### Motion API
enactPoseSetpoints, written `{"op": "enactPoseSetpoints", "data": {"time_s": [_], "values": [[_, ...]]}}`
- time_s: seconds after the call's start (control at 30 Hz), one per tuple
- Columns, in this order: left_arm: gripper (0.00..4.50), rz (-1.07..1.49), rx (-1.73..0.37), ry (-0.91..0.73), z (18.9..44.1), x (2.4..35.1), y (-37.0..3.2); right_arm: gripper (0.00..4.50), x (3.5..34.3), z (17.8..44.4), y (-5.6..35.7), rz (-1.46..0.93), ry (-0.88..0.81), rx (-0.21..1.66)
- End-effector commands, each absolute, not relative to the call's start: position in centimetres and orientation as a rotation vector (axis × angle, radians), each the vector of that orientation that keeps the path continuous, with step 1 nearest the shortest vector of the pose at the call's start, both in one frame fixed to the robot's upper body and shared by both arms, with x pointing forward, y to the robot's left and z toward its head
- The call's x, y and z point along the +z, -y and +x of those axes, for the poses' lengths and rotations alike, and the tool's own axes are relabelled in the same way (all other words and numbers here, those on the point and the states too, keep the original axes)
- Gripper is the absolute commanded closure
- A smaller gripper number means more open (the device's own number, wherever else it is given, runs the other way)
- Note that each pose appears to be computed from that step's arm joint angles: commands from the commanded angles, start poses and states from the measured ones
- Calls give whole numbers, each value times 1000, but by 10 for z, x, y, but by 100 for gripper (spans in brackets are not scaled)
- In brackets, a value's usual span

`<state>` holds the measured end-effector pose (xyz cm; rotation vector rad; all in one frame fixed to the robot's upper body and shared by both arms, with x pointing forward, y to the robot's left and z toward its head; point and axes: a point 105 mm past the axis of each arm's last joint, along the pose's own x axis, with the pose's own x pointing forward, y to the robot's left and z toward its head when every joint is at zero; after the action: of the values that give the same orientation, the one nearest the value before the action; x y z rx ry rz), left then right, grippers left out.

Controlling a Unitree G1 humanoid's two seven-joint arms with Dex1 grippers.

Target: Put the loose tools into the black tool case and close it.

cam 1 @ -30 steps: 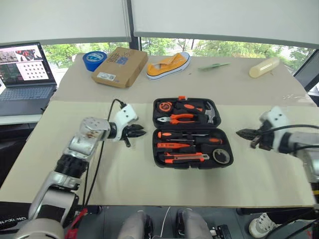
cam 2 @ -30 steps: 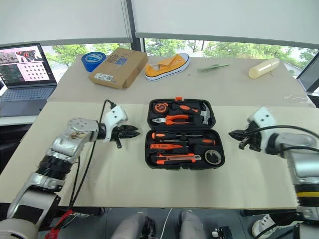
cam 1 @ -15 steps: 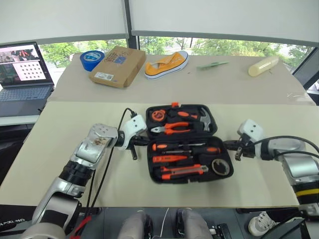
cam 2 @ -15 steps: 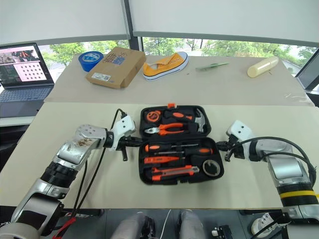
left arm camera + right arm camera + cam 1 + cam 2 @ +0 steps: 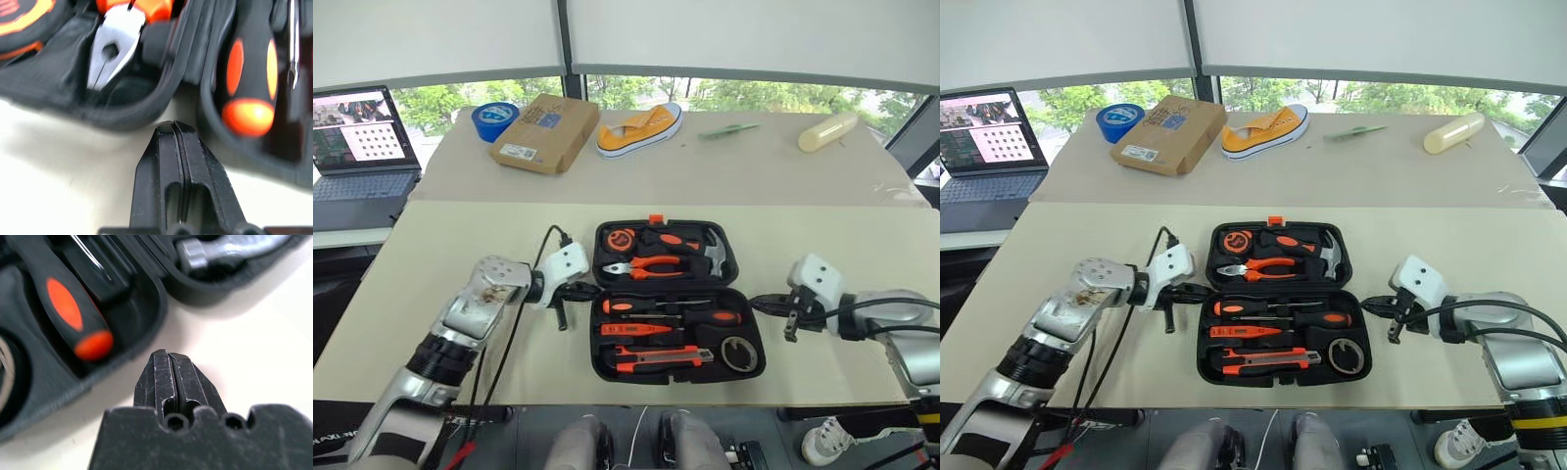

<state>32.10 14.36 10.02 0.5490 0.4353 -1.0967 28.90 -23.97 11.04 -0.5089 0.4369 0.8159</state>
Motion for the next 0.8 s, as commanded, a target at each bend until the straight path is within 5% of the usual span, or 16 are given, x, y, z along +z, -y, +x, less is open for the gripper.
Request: {"op": "enactPoseSetpoints", "data": {"time_s": [0.03, 0.13, 0.43, 0.5, 0.8], "values": [[442, 554, -1002, -482, 320, 106, -177, 450, 135, 293, 251, -521, -383, 728], [379, 427, -945, -502, 326, 116, -185, 374, 145, 301, 252, -451, -367, 692], [64, 12, -765, -552, 378, 145, -154, 65, 182, 352, 231, -141, -322, 611], [33, -52, -757, -573, 384, 147, -145, 6, 180, 361, 227, -116, -357, 595], [33, -95, -791, -651, 378, 127, -118, 6, 147, 373, 218, -98, -502, 556]]}}
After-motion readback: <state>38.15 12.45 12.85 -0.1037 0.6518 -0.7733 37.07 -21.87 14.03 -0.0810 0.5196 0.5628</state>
